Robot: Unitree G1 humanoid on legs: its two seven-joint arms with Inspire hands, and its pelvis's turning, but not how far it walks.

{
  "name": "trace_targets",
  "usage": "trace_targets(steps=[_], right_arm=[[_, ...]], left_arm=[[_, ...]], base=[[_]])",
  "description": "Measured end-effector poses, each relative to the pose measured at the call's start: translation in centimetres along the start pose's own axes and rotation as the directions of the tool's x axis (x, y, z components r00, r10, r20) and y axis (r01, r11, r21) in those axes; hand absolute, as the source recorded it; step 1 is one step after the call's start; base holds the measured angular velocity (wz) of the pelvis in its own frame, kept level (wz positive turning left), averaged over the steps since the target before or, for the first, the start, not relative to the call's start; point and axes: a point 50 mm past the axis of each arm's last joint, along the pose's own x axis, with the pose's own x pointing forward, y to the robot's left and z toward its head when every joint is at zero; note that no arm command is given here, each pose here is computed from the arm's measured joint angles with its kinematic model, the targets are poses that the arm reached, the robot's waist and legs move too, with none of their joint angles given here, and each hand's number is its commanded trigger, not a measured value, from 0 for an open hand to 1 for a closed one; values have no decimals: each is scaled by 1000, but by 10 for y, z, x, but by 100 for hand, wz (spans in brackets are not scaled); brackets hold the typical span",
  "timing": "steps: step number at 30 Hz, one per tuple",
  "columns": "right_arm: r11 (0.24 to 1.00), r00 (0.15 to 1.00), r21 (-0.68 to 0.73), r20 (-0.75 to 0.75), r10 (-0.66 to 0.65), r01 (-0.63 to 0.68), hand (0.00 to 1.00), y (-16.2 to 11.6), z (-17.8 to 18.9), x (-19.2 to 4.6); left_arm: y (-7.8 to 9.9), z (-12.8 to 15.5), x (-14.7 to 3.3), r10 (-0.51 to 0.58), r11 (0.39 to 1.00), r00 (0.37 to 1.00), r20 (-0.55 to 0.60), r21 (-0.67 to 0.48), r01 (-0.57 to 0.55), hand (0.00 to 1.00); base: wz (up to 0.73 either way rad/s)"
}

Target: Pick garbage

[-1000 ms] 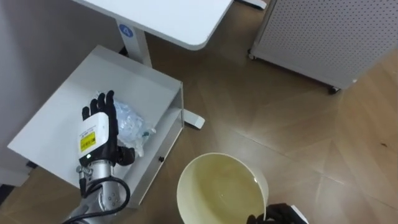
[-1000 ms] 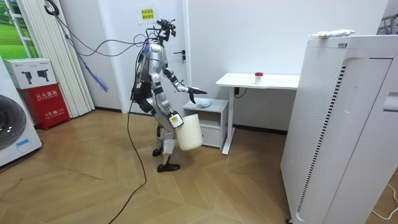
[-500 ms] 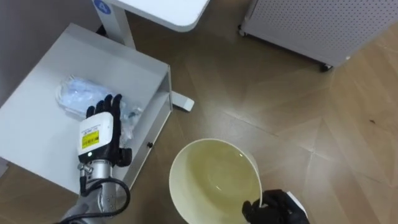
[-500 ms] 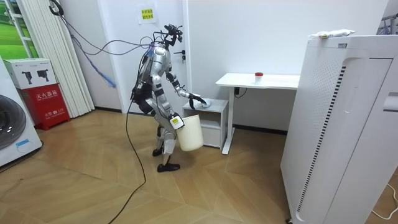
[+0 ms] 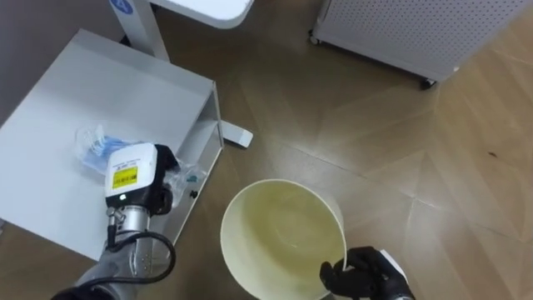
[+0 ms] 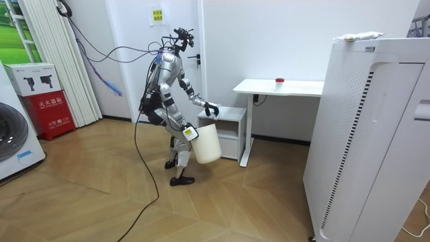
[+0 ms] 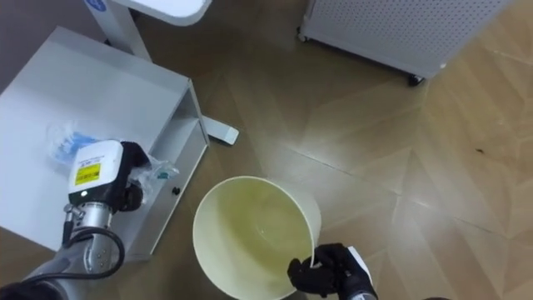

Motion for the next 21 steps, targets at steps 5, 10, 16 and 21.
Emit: trace_targets(steps=[5, 10, 16, 21], right_arm=[[1000, 1000, 7, 2, 2, -2, 100, -1, 0, 0], [1000, 1000, 0, 1, -2, 2, 100, 1, 0, 0], [1000, 1000, 0, -15, -15, 15, 100, 2, -7, -1], [999, 998, 5, -38, -42, 43, 100, 2, -18, -2]], left_arm=[[-1, 1, 0, -8, 1000, 1000, 9, 7, 8, 100], [-3, 0, -2, -13, 1000, 1000, -3, -14, 13, 100], [-9, -5, -11, -22, 974, 994, -107, -228, -3, 100], [-21, 2, -26, -83, 856, 976, -202, -516, -34, 100]], base=[[0], [0], [-2], [1]])
